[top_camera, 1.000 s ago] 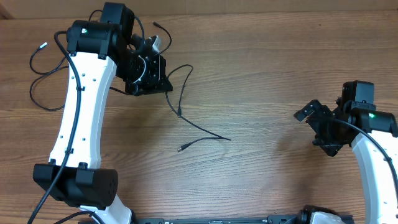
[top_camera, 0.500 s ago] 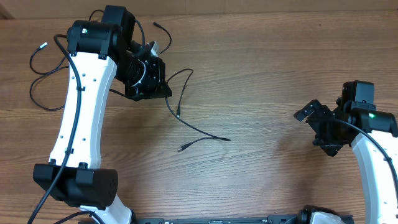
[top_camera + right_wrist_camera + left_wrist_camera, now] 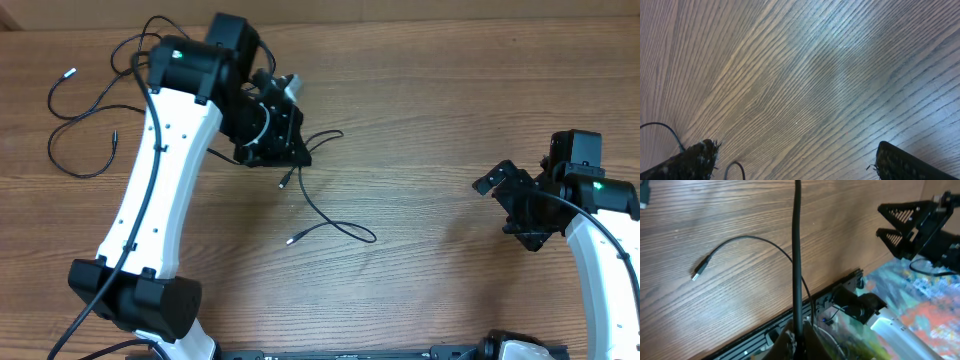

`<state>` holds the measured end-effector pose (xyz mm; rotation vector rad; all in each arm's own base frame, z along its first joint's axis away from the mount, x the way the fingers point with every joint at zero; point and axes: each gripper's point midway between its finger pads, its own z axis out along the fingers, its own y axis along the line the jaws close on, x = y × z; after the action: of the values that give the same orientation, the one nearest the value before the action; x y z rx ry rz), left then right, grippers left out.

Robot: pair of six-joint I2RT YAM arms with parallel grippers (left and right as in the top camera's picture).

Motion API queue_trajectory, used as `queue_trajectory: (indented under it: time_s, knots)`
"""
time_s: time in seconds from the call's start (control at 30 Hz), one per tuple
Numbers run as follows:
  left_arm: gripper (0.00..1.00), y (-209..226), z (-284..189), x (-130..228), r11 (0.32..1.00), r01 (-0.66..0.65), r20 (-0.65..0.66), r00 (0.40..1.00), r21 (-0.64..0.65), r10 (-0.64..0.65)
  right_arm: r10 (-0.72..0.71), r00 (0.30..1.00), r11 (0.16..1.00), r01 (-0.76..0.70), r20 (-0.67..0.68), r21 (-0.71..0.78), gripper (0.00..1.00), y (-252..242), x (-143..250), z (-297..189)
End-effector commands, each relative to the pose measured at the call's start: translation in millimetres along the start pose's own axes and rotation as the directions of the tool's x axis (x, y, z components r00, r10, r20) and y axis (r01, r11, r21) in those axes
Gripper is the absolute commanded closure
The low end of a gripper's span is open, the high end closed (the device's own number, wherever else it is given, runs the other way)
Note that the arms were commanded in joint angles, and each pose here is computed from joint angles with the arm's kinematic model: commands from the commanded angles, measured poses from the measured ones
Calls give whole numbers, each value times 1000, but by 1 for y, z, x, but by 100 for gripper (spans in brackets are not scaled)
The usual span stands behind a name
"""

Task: Untangle cables
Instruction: 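Hold the cable aloft with the left gripper and move it right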

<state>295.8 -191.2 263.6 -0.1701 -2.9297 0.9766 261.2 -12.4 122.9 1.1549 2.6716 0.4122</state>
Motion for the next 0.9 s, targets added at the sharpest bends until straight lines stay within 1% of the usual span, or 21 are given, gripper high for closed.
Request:
queue_trajectory:
  time_s: [0.0, 0.13, 0.67, 0.87]
  knots:
    - [96, -6, 6, 1, 999, -48, -6, 999, -22, 48, -8, 999, 1000, 9, 31, -13, 0, 5, -7, -7]
    - [96, -8, 10, 2, 998, -53, -7, 999, -40, 52, -8, 999, 1000, 9, 31, -13, 0, 5, -7, -7]
    - [96, -24, 22, 8, 993, -114, -26, 993, -35, 113, -8, 999, 1000, 9, 31, -13, 0, 5, -7, -7]
    - [96, -22, 27, 10, 985, -141, -29, 990, -96, 139, -8, 999, 1000, 9, 31, -13, 0, 5, -7, -7]
